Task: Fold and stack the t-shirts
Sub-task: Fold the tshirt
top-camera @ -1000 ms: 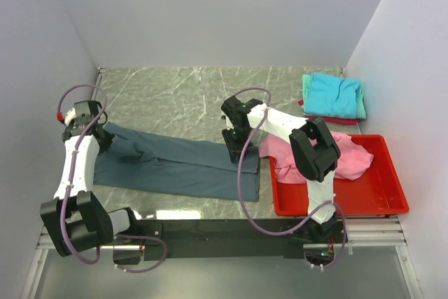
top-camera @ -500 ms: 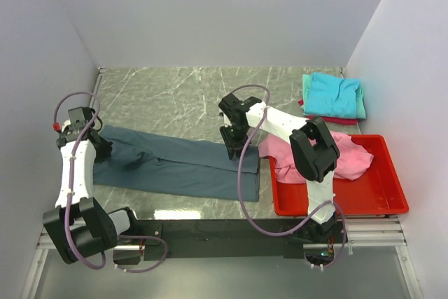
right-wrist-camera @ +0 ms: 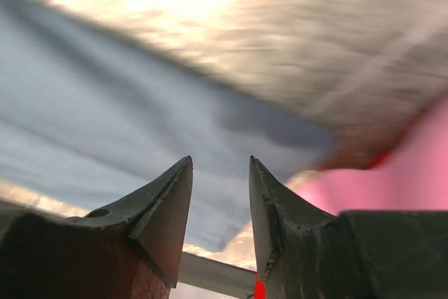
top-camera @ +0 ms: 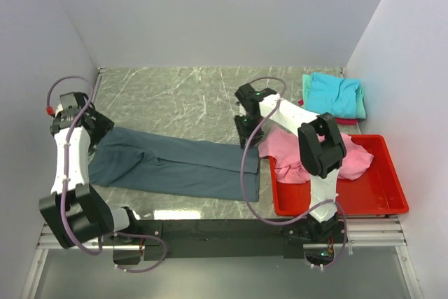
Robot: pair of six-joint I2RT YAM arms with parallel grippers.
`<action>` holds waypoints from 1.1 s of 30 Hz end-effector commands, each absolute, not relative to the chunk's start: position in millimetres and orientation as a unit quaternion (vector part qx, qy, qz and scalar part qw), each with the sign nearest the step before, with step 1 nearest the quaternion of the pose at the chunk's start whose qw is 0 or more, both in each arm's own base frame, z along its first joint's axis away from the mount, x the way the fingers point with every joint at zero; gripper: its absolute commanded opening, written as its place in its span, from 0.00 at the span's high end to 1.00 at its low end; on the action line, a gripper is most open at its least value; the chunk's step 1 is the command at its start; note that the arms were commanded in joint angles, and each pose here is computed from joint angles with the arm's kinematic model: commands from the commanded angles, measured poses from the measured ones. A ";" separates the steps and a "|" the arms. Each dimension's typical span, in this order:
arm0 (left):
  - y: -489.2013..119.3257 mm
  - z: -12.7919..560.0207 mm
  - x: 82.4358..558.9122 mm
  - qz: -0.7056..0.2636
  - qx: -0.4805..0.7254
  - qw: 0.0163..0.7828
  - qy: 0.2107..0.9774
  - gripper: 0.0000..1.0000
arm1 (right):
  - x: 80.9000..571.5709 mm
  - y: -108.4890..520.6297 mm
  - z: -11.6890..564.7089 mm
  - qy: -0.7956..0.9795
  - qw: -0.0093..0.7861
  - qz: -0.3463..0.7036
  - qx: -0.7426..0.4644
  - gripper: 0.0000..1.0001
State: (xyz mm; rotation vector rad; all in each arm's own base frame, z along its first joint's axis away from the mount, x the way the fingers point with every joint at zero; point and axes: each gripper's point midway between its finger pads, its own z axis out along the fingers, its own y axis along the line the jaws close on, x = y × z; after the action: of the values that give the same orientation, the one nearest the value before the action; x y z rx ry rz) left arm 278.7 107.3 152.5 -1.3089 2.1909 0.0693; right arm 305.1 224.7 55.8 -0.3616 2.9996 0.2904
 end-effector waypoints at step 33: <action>59.7 29.7 362.7 -0.062 -0.404 0.165 0.898 0.10 | 302.0 163.5 6.4 0.998 0.033 0.002 -0.050 0.50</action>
State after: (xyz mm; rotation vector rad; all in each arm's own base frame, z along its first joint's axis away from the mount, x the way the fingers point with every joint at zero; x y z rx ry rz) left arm 348.8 44.4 27.9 -1.1882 2.5951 -0.1852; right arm 307.6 184.6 21.3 -0.1593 3.0397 0.1605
